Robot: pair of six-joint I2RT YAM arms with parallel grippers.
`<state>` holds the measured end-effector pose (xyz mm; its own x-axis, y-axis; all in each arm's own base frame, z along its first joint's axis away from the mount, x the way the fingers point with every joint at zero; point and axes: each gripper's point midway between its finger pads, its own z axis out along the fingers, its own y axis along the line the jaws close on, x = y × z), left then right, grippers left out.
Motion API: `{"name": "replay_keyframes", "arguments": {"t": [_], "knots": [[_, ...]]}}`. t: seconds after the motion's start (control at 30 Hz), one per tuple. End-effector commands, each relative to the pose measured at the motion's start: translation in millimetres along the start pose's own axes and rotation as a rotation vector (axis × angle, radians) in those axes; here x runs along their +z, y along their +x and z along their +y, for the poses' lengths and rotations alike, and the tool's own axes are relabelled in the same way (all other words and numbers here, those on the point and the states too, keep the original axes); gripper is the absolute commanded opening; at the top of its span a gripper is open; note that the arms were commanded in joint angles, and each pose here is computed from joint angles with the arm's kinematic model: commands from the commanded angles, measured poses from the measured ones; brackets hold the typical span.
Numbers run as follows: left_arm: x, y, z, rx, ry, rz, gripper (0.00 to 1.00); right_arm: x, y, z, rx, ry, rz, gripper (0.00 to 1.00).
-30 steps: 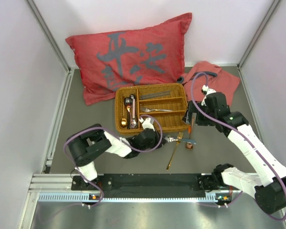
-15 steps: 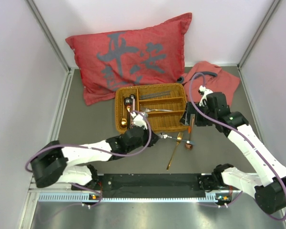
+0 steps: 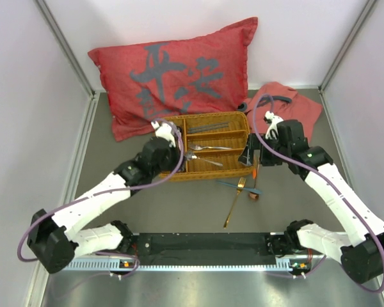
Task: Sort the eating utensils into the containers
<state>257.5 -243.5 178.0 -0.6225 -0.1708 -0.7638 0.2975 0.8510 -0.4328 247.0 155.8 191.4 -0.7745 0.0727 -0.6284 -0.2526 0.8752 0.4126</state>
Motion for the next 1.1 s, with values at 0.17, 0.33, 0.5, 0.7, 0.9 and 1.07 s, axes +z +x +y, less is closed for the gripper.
{"name": "replay_keyframes", "arguments": {"t": [0.17,0.33,0.5,0.7,0.9,1.07], "knots": [[-41.3,-84.8,52.9,0.208,-0.197,0.051,0.0,1.7,-39.7,19.1,-0.044,-0.077,-0.083,0.99],[-47.8,-102.4,71.2,0.319,-0.287,0.171,0.0,10.6,-41.8,21.2,-0.053,-0.092,-0.063,0.99],[-39.9,-97.8,86.6,0.396,-0.334,0.295,0.0,15.5,-45.2,21.4,-0.067,-0.096,-0.063,0.99],[-31.9,-108.5,97.4,0.522,-0.366,0.32,0.0,25.1,-43.1,19.7,-0.076,-0.102,-0.046,0.99],[-5.4,-108.1,97.0,0.607,-0.313,0.389,0.0,34.0,-36.2,15.7,-0.079,-0.098,-0.016,0.99],[24.6,-92.4,104.7,0.627,-0.289,0.487,0.0,36.7,-28.6,5.2,-0.073,-0.056,0.005,0.99]]}}
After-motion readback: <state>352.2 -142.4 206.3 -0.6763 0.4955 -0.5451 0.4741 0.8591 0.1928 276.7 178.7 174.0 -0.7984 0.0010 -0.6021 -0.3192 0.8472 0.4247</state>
